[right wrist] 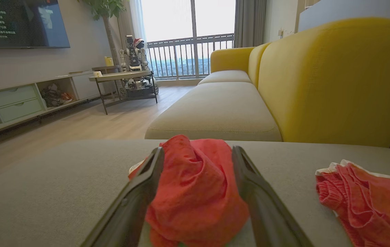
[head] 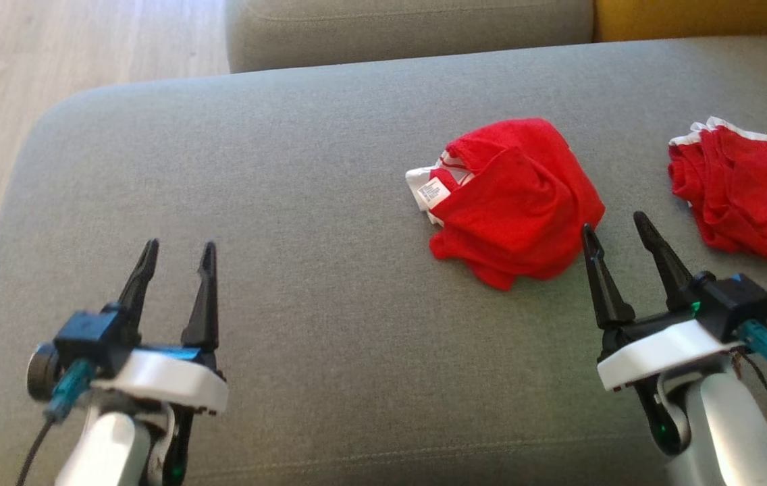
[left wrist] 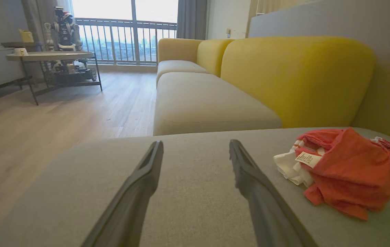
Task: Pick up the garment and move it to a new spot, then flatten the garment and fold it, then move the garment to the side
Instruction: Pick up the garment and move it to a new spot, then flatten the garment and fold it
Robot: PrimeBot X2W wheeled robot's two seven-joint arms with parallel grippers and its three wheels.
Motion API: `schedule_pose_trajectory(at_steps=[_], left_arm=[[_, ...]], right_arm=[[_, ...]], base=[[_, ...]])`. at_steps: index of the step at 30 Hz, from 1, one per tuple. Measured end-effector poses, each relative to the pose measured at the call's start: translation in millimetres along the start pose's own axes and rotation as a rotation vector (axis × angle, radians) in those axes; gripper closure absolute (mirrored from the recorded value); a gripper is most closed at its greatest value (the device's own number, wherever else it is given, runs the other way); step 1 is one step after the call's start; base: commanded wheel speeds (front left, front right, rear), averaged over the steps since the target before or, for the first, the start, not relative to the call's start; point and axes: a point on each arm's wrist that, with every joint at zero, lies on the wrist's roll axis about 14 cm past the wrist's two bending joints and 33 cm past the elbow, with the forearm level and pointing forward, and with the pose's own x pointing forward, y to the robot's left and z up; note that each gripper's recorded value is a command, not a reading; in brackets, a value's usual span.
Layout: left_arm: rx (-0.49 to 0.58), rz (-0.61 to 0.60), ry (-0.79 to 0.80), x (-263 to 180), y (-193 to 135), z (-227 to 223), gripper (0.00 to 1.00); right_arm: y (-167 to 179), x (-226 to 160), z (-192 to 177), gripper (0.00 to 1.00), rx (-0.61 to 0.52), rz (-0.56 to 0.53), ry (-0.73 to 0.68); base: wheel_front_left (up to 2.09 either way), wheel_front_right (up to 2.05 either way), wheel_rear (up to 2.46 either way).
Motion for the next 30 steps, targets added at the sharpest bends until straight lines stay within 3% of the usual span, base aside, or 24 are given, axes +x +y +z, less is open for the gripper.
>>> schedule_pose_trajectory(at_steps=[7,17,20,22,30], left_arm=[[-0.013,0.032,-0.027,-8.4,1.6,4.0,0.00],[-0.064,0.055,0.032,-19.0,5.3,-18.3,0.00],[-0.071,0.053,0.051,-23.1,4.7,-24.4,0.00],[-0.077,0.076,0.072,-28.9,10.3,-31.1,0.00],[-0.082,0.134,0.100,-37.3,26.0,-39.1,0.00]], right_arm=[[25.1,7.2,-9.4,0.00,-0.025,0.079,0.025],[96.1,44.3,-48.4,0.00,-0.261,0.368,0.147],[98.5,55.9,-54.6,0.00,-0.312,0.396,0.167],[97.8,72.6,-65.6,0.00,-0.406,0.433,0.197],[105.0,91.9,-103.0,0.00,-0.532,0.509,0.299]], base=[[0.00,0.00,0.00],[0.00,0.00,0.00],[0.00,0.00,0.00],[0.00,0.00,0.00],[0.00,0.00,0.00]])
